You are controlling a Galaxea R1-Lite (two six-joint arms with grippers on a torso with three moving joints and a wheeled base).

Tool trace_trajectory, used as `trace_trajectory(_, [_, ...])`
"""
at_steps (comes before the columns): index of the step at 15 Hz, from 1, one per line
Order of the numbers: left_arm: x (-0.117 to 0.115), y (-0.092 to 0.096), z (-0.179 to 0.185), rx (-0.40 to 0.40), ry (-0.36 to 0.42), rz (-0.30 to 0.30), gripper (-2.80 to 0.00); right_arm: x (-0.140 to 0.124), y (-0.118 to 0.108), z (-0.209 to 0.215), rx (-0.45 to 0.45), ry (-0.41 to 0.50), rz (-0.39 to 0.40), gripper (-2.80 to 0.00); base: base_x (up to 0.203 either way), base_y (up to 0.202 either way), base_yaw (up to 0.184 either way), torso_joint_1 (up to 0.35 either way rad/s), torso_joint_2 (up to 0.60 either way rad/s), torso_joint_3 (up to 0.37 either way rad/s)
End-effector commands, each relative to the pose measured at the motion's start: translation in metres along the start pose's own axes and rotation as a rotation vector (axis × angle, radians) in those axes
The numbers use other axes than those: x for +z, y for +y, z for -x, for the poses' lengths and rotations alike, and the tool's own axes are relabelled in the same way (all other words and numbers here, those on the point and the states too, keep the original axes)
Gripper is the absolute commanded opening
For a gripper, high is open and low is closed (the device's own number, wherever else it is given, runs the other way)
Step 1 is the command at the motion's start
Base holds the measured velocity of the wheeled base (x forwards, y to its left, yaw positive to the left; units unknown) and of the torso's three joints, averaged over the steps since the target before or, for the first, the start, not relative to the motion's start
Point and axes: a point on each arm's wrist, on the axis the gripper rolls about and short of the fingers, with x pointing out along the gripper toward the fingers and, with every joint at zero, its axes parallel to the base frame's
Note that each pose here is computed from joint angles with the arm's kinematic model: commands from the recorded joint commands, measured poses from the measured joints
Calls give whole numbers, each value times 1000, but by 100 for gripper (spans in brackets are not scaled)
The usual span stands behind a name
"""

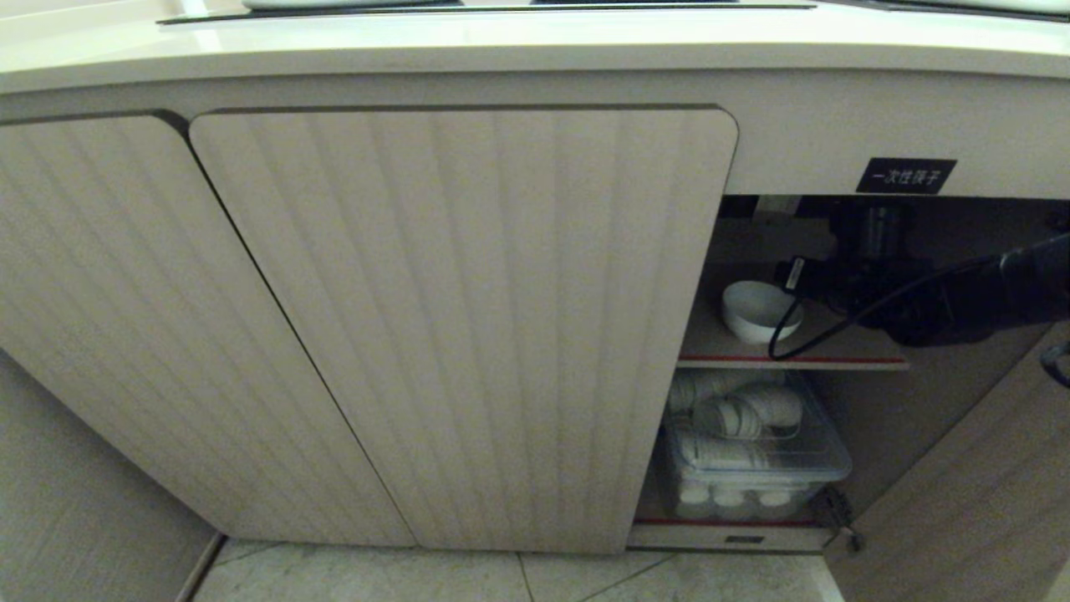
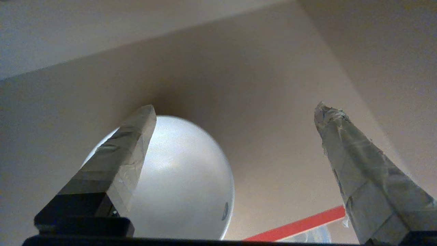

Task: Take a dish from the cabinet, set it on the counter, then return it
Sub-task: Close the cabinet door

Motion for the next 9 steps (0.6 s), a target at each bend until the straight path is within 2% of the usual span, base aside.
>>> trace_trajectory(1, [0,0,0,0,-1,1,-280,1,-2,6,8,-32,2,0,0,0,0,0,0,0])
trace_trajectory(4, [0,0,0,0,0,1,-280,4,-3,10,12,-52,9,0,0,0,0,0,0,0])
trace_trajectory(9, [0,0,0,0,0,1,-280,-10,-11,23,9,-42,15,0,0,0,0,0,0,0])
